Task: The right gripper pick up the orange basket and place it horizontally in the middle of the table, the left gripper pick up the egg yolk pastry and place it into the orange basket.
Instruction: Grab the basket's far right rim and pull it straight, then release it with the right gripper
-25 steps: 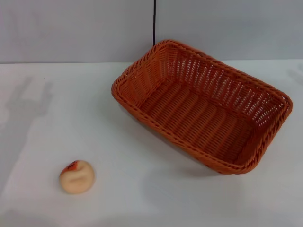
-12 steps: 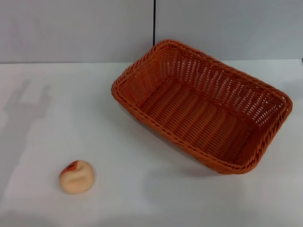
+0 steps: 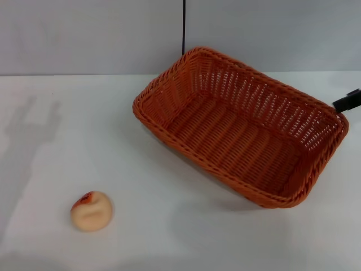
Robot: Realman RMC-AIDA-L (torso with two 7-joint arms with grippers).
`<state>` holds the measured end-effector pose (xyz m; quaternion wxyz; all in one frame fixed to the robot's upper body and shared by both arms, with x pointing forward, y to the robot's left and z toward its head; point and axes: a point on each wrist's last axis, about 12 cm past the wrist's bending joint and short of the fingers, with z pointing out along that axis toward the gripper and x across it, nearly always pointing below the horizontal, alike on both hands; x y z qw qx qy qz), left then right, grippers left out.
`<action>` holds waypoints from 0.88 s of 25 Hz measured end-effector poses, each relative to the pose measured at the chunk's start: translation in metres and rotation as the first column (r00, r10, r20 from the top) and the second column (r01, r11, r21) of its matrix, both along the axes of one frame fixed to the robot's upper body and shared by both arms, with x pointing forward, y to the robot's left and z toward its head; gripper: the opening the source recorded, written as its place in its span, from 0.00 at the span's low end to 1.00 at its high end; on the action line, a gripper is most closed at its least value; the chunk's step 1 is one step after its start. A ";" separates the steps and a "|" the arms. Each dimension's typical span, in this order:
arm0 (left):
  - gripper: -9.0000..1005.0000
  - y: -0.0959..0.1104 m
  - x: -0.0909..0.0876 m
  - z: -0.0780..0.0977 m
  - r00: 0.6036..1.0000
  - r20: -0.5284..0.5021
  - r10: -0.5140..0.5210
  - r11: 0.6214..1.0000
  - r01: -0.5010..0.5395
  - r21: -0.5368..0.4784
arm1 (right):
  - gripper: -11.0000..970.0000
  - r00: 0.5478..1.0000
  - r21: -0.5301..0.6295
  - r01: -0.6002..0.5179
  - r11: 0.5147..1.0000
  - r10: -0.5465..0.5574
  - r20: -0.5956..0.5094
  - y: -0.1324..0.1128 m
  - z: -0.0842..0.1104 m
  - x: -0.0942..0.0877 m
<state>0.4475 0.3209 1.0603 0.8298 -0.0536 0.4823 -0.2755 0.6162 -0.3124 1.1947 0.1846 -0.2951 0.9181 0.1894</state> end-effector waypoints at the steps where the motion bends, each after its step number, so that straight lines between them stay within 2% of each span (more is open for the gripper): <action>1: 0.64 0.000 0.000 0.000 1.000 -0.001 -0.002 1.000 0.002 0.000 | 0.44 1.000 0.003 -0.009 1.000 0.009 0.007 0.006 -0.003 0.001; 12: 0.64 0.000 0.000 -0.001 1.000 -0.011 -0.004 1.000 0.004 -0.001 | 0.41 0.998 -0.003 -0.045 0.999 0.045 -0.053 0.021 -0.023 0.001; 22: 0.64 0.000 0.001 -0.001 1.000 -0.015 0.000 1.000 0.000 -0.003 | 0.39 0.998 -0.016 -0.047 0.999 0.046 -0.045 0.021 -0.026 0.001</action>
